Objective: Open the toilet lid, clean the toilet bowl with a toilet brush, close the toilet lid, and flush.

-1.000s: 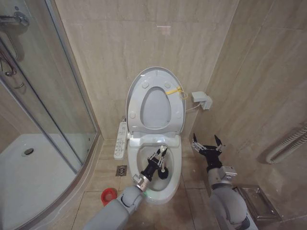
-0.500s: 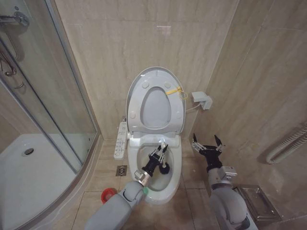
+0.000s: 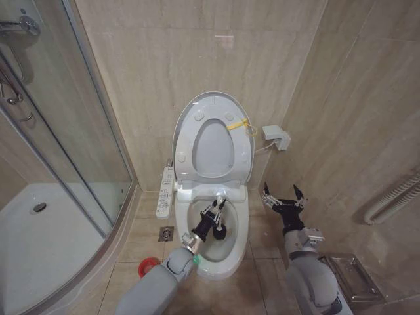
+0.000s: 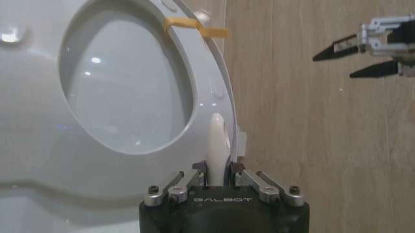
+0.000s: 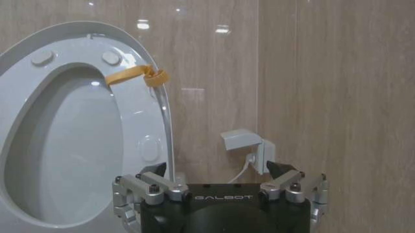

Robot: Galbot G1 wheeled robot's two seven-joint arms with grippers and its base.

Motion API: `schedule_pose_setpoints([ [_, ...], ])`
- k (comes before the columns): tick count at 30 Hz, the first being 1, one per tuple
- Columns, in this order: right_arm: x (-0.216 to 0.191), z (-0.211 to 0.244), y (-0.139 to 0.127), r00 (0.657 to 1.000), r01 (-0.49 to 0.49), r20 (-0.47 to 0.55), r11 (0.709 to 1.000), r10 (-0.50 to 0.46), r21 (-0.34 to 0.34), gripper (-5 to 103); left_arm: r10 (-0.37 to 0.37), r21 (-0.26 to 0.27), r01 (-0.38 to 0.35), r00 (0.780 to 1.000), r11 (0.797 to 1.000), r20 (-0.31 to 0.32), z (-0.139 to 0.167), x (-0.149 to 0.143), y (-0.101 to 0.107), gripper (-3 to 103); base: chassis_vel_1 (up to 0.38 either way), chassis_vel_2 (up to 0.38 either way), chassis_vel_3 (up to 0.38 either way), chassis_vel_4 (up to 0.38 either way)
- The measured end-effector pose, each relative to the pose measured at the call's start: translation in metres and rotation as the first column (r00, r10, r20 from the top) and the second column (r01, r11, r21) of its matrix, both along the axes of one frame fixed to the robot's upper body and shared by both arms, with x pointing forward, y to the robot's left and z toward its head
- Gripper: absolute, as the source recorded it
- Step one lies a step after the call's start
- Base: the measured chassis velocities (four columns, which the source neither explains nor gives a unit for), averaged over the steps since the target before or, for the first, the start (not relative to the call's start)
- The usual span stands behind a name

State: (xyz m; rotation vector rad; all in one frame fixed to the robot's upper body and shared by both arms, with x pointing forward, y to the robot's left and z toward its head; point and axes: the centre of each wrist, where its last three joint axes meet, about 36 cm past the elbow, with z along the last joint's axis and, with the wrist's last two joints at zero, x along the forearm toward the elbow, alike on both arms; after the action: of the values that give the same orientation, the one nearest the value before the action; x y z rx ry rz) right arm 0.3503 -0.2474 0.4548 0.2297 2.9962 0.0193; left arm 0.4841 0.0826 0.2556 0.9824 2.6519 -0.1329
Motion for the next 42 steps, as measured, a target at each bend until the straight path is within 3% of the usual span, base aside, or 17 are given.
schedule_pose_setpoints([
  [4,0.000,0.000,0.000,1.000,0.000,0.000,1.000,0.000,0.000,100,0.008,0.032,-0.008,1.000,0.999,-0.013,-0.016,0.000,0.003,21,0.000,0.000,0.000,0.000],
  [13,0.000,0.000,0.000,1.000,0.000,0.000,1.000,0.000,0.000,100,-0.011,0.002,0.011,1.000,1.000,0.028,0.007,0.012,-0.008,21,0.000,0.000,0.000,0.000],
  [19,0.000,0.000,0.000,1.000,0.000,0.000,1.000,0.000,0.000,100,-0.001,0.051,0.001,1.000,0.999,0.007,-0.016,0.014,-0.004,21,0.000,0.000,0.000,0.000],
  [28,0.000,0.000,0.000,1.000,0.000,0.000,1.000,0.000,0.000,100,-0.032,-0.014,0.032,0.999,0.999,0.033,0.015,0.014,-0.024,21,0.000,0.000,0.000,0.000],
  [36,0.000,0.000,0.000,1.000,0.000,0.000,1.000,0.000,0.000,100,-0.012,0.024,0.012,1.000,1.000,-0.018,-0.011,0.004,-0.023,21,0.000,0.000,0.000,0.000],
  [42,0.000,0.000,0.000,1.000,0.000,0.000,1.000,0.000,0.000,100,-0.017,-0.030,0.017,1.000,0.999,0.022,0.017,0.013,-0.033,21,0.000,0.000,0.000,0.000],
])
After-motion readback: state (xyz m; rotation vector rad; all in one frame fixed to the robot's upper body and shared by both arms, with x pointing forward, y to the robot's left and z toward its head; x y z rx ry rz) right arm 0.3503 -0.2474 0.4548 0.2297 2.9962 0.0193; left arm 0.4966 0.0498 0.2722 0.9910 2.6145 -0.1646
